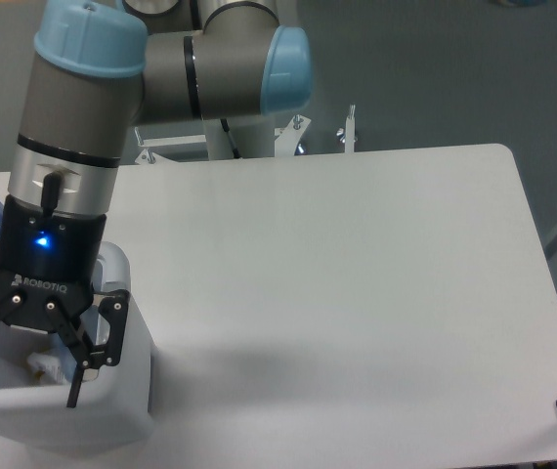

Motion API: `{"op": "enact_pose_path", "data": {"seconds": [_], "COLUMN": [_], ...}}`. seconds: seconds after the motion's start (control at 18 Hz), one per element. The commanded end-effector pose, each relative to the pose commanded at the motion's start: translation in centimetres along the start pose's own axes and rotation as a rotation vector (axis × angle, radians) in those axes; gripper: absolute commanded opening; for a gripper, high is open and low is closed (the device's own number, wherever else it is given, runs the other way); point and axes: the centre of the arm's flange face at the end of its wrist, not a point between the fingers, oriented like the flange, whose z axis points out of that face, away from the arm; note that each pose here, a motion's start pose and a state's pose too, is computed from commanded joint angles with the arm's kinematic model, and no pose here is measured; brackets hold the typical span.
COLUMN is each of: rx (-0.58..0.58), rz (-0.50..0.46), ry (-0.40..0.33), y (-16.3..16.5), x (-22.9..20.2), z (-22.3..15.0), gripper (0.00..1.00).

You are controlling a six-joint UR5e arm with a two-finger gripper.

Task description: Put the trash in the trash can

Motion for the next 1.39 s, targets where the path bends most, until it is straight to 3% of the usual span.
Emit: {"op": "enact_pose_path", "data": {"seconds": [0.11,0.28,0.56,0.78,0.94,1.17,1.39], "rx": [0.011,0.039,0.024,-0.098,-0.249,-0.490,-0.538], "rz": [-0.002,-0.002,0.108,0.185,0.286,0.535,0.577], "ry": [-0.011,-0.067,-0.274,-0.437,-0.457,-0.547,-0.539], "y": [-0.4,-1.6,-2.0,-1.3,0.3,3.0,3.6], "x": [-0.6,-4.6,-11.0,-16.8,-19.9,-22.6,-23.8], "z": [-0.7,-2.5,-7.7,-11.1,-13.0,-14.6,-15.3], "gripper": [1.00,1.00,1.00,1.00,1.00,1.00,1.00]}}
